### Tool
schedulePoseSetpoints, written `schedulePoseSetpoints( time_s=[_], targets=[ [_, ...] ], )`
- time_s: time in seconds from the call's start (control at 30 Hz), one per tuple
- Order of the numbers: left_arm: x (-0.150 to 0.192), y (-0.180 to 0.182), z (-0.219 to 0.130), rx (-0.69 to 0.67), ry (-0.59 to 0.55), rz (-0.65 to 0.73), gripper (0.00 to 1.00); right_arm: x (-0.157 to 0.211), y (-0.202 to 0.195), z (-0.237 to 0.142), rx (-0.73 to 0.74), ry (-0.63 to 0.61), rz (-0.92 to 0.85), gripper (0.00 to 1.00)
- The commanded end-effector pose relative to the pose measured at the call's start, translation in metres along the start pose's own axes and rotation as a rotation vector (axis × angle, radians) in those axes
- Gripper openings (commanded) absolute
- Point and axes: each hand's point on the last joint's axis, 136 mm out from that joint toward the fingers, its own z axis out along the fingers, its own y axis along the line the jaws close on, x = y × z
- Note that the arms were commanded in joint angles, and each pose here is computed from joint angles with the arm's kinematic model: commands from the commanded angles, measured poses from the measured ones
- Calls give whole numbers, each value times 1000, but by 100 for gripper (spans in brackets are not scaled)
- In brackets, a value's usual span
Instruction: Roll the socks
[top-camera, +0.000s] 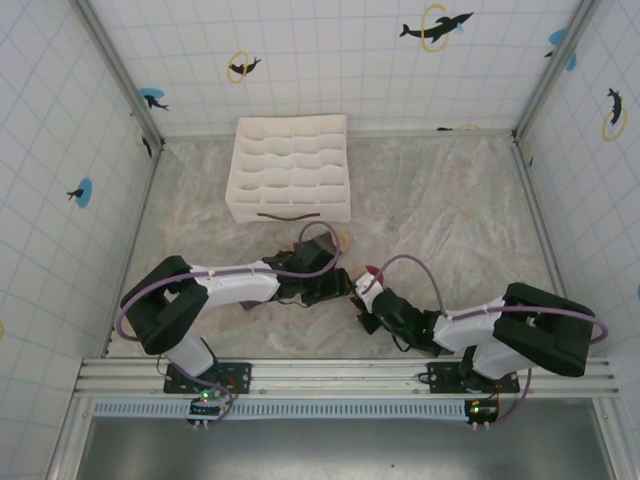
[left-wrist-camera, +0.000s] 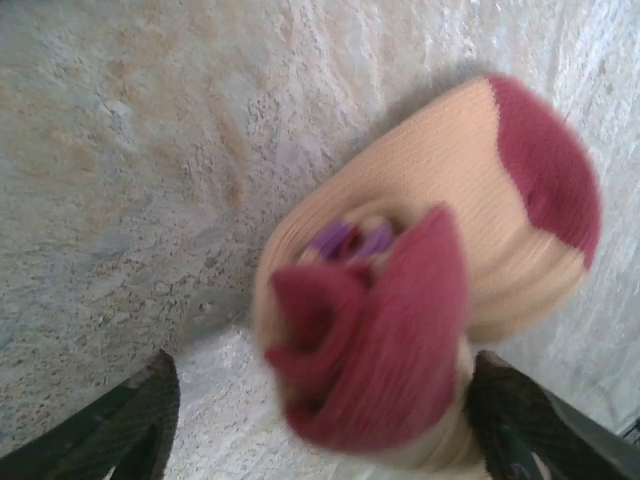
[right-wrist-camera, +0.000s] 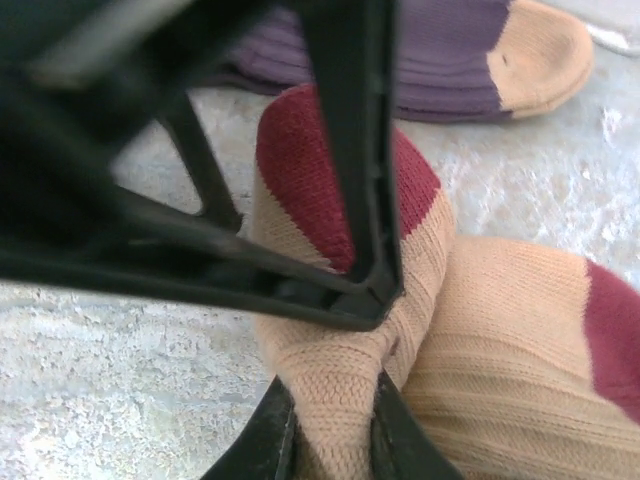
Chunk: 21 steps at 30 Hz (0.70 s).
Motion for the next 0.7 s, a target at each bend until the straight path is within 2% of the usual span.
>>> schedulePoseSetpoints(
  time_s=[0.0,0.3,0.4,0.5,0.67],
  targets=[
    [21,23,0,-86,70,2,85,32,-7,-4,-71,88,146,2],
    [-2,-28,-28,186,-92,71,86,50,-12,-5,-272,169,522,0],
    [-4,-28,-29,189,-112,78,84,51,-12,-5,-327,184,645,0],
    [-3,-22,-23,167,-105,79,75,53,-12,-5,-370,199,744,0],
    [-6,-19,-12,146,-108,89,71,57,-24,-8,-363,191,901,0]
  ],
)
